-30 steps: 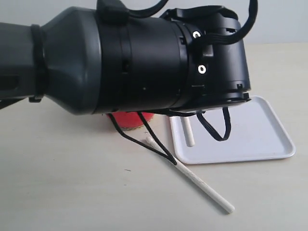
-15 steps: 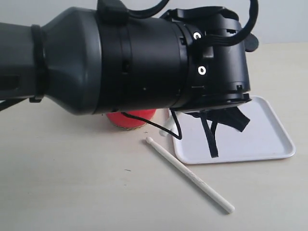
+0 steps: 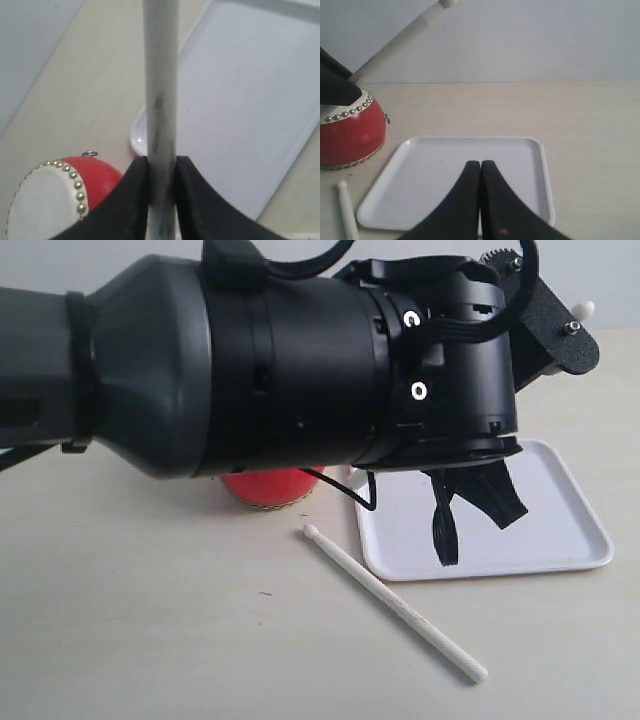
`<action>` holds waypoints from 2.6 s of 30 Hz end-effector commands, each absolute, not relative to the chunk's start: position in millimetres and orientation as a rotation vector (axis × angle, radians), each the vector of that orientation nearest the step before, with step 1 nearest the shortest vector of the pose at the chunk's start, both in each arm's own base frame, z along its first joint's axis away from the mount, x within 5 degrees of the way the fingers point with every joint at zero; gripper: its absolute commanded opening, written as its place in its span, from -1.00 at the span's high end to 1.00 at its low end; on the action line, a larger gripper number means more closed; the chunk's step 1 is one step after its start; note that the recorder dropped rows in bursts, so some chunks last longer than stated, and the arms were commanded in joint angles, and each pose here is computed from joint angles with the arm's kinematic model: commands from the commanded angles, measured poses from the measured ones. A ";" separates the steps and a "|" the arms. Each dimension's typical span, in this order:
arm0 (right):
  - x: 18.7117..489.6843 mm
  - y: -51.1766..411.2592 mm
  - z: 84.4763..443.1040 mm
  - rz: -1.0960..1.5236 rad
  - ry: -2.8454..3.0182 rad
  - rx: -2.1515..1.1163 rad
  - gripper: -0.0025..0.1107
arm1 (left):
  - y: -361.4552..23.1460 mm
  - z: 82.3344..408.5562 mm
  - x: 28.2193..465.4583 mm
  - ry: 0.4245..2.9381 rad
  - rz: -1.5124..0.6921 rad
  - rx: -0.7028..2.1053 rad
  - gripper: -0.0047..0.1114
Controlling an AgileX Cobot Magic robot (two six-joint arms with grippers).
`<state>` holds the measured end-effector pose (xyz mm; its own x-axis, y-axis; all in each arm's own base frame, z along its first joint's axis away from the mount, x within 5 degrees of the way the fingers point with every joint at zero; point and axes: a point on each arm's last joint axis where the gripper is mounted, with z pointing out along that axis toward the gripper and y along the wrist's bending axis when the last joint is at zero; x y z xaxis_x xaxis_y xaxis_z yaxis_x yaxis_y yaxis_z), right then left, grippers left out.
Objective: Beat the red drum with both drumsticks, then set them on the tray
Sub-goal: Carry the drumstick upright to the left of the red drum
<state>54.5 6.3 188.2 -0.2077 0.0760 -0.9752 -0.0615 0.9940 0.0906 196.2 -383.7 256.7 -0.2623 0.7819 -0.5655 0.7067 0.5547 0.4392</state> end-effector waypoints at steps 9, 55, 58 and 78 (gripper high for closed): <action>54.4 6.1 187.5 0.117 1.769 0.006 0.96 | -377.4 308.0 200.1 1.949 -0.440 1.115 0.92; 54.4 6.1 187.5 0.117 1.769 0.006 0.96 | -138.0 266.9 180.2 2.100 -0.660 0.257 0.92; 54.4 6.1 187.5 0.117 1.769 0.006 0.96 | -138.0 266.8 180.1 2.103 -0.661 0.255 0.92; 54.4 6.1 187.5 0.117 1.769 0.006 0.96 | -137.3 263.0 178.0 2.136 -0.617 0.325 0.92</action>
